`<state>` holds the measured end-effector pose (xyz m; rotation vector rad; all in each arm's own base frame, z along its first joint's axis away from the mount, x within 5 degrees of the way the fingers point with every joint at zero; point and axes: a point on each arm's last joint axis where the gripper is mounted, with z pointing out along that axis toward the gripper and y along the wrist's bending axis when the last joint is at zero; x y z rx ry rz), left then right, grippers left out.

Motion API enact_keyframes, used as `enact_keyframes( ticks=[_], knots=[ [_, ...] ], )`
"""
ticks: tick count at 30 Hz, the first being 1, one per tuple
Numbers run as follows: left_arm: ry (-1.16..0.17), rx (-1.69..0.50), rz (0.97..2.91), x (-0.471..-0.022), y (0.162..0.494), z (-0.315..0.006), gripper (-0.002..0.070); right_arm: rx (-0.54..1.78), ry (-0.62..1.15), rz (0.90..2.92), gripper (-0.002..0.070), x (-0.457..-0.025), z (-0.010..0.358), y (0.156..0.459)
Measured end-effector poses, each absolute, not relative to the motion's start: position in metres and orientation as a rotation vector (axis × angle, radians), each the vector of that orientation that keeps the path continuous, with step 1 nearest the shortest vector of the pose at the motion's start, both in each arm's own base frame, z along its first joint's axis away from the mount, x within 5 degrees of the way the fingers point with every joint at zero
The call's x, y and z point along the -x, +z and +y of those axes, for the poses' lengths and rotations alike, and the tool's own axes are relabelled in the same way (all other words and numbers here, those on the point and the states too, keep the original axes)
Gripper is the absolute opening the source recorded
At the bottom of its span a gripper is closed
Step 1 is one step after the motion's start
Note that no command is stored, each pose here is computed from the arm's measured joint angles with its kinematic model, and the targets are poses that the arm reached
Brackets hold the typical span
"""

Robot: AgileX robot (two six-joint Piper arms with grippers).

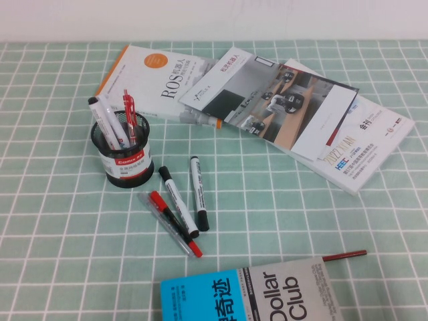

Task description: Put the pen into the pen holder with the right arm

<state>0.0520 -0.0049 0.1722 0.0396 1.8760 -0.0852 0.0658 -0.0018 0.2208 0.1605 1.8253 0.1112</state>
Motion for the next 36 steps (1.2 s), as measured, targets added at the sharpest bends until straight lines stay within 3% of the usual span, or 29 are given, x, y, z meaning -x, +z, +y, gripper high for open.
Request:
enact_keyframes(
  ticks=[6, 21, 36],
  knots=[
    [-0.085, -0.040, 1.876, -0.052, 0.172, -0.005, -0.0006, -0.145, 0.094, 1.720, -0.0019, -0.052, -0.003, 0.206],
    [-0.085, -0.040, 1.876, -0.052, 0.172, -0.005, -0.0006, -0.137, 0.089, 1.711, -0.0019, -0.052, -0.003, 0.203],
    [-0.085, -0.040, 1.876, -0.052, 0.172, -0.005, -0.0006, -0.024, 0.128, 1.819, -0.0019, -0.054, 0.005, 0.177]
  ],
)
